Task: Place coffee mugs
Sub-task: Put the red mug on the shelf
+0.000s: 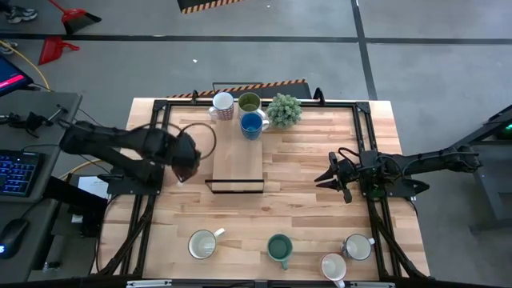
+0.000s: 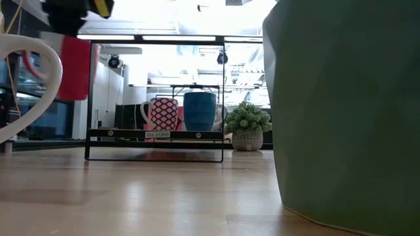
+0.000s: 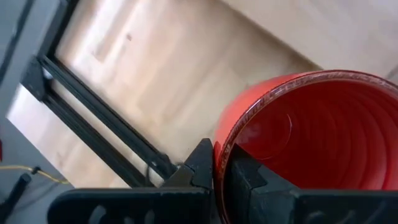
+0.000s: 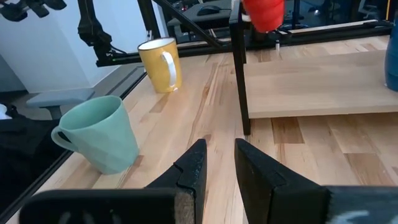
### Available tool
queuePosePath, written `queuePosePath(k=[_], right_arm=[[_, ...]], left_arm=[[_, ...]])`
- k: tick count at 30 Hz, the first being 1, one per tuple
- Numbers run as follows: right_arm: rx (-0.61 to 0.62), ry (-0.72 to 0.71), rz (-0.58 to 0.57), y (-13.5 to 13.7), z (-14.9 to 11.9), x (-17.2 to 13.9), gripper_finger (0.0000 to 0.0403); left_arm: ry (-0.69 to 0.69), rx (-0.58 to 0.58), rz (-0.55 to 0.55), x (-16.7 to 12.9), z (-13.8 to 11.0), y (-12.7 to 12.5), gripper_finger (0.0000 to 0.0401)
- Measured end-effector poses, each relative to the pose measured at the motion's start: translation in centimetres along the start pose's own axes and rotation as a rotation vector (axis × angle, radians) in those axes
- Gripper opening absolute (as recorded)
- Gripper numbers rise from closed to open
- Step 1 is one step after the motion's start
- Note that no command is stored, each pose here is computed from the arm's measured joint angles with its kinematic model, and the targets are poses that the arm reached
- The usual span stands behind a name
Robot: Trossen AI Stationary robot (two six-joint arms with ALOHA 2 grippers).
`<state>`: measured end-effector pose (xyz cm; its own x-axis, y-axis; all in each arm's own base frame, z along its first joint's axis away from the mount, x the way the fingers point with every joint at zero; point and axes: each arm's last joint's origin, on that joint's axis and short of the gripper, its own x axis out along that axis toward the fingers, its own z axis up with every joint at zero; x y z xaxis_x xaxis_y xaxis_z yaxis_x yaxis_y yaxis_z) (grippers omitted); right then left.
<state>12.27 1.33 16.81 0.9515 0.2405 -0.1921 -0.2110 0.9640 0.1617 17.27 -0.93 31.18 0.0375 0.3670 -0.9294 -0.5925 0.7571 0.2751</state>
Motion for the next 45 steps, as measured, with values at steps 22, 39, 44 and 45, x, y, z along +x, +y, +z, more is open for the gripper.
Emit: queuePosePath(k=[22,39,44,45], right_arm=[[0.010,0.010,-0.001,0.0,-0.1,0.0,0.0066],[0.009,-0.013,0.002,0.0,0.1,0.0,0.0066],[0.003,-0.044,0.006,0.1,0.4,0.0,0.0066],[0.002,-0.050,0.007,0.1,0.5,0.0,0.0066]], left_arm=[[-0.182,0.280,-0.123,5.1,10.2,3.8,0.0004],[-0.214,0.700,-0.294,8.2,12.5,1.7,0.0004],[-0.232,0.743,-0.339,8.1,12.5,1.5,0.0004],[-0.233,0.747,-0.338,8.1,12.5,1.5,0.0004]])
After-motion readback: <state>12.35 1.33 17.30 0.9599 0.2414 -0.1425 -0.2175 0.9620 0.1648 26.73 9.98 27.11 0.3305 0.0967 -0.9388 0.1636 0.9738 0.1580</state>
